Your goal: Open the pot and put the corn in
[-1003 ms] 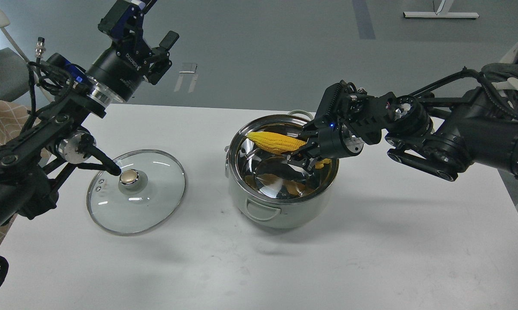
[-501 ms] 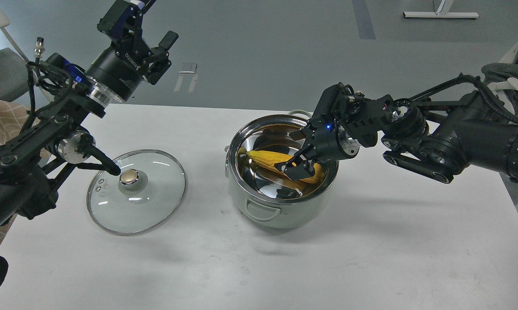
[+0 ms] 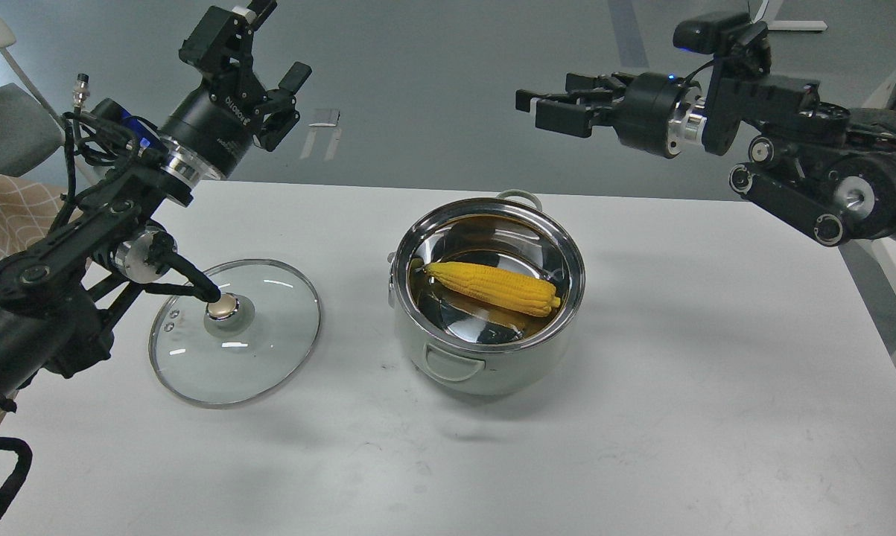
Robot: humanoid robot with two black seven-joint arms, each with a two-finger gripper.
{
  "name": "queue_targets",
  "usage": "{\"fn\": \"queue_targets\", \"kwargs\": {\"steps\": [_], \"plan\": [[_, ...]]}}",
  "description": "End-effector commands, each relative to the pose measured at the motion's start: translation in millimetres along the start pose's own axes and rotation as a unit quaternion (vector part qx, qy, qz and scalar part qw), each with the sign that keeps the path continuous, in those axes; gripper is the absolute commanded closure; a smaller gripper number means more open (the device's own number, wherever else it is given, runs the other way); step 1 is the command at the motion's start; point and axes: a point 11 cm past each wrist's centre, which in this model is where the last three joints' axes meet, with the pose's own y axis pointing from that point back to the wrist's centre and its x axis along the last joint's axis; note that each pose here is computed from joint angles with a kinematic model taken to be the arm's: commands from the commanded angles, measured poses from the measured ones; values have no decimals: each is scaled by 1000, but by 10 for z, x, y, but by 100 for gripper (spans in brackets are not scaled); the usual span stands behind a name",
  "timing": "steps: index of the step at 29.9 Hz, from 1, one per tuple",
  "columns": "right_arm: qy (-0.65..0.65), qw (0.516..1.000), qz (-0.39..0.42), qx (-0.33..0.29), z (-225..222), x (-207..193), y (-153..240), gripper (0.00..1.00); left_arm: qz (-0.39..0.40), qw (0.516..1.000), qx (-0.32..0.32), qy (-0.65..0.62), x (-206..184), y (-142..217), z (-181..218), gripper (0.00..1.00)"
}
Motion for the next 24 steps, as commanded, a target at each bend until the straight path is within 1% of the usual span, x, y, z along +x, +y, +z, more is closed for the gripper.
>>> {"fn": "queue_targets", "kwargs": {"steps": [1,3,5,7,8,9,11,13,15,19,24], "plan": [[-149,984,97,-29,298,-10,103,0,17,999,47,22,-37,-213,-248,2],[-205,970,124,-37,405,-68,171,0,16,998,56,28,-54,-254,-310,2],[-277,947,158,-48,548,-169,275,0,-4,997,61,44,-110,-268,-379,2],[-377,905,191,-53,688,-346,386,0,-35,995,67,70,-200,-254,-471,2],[-402,893,195,-51,709,-389,407,0,-41,994,68,76,-218,-255,-491,2],[-453,866,209,-42,750,-432,451,0,-43,993,71,89,-253,-253,-559,2],[-502,834,228,-30,788,-459,496,0,-37,992,75,99,-264,-244,-636,2],[-575,772,270,-10,866,-523,603,0,-27,990,79,111,-308,-228,-765,2],[-601,741,299,-5,939,-559,696,0,-27,990,72,118,-344,-222,-788,2],[-630,707,321,17,902,-603,723,0,-28,990,66,119,-357,-250,-761,2],[-639,702,311,34,792,-640,726,0,-32,990,63,124,-420,-288,-763,2]]}}
